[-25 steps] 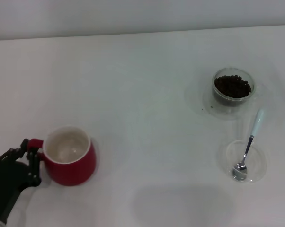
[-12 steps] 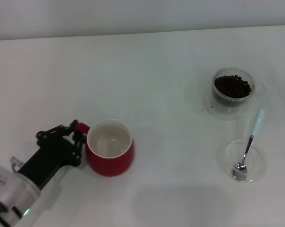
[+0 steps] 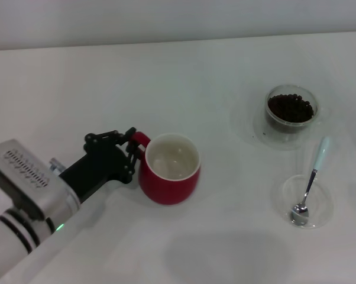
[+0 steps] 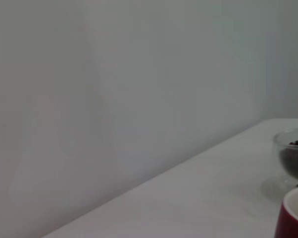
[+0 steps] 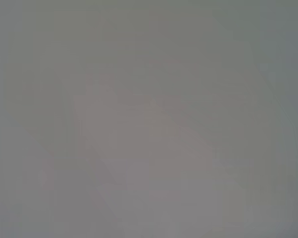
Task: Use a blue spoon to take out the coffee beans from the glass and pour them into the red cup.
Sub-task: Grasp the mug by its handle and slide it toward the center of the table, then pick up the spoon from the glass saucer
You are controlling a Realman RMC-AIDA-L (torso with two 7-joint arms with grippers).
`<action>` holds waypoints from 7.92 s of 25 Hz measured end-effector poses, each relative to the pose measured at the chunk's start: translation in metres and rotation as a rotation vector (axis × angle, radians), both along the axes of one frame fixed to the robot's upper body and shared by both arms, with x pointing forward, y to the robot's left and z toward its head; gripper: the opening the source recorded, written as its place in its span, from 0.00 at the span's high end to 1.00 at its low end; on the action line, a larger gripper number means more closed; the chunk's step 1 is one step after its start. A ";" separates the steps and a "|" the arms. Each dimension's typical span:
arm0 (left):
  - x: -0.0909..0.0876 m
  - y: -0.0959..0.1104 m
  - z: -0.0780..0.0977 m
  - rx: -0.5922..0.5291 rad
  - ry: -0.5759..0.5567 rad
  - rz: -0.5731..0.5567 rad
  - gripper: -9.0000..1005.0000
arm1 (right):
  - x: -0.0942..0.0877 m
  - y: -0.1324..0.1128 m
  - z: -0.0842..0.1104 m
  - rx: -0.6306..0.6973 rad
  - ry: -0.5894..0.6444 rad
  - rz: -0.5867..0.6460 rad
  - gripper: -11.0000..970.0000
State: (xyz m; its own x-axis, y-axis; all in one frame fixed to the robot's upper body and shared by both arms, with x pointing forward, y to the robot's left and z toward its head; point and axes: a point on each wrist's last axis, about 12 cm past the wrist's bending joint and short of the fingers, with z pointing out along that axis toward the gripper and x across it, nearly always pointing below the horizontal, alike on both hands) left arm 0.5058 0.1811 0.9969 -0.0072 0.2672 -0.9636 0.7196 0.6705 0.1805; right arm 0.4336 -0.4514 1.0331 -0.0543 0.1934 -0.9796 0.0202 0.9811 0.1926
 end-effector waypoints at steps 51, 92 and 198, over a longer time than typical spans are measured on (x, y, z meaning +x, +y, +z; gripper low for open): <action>0.022 -0.051 0.014 0.186 -0.087 -0.177 0.70 | -0.001 -0.002 0.001 -0.057 -0.010 -0.014 0.28; -0.065 0.048 -0.007 -0.022 -0.190 0.261 0.33 | 0.004 -0.036 0.031 0.278 0.243 0.207 0.30; -0.067 0.123 0.012 -0.084 -0.336 0.449 0.35 | 0.070 0.069 0.005 0.461 0.752 0.595 0.68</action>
State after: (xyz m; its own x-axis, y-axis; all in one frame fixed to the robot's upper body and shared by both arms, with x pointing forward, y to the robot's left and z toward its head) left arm 0.4391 0.3038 1.0089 0.2082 0.2312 -0.9504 0.2725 0.9195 0.2834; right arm 0.5039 -0.3825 1.0385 -0.8232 0.2801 -0.4938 -0.1706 0.7076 0.6857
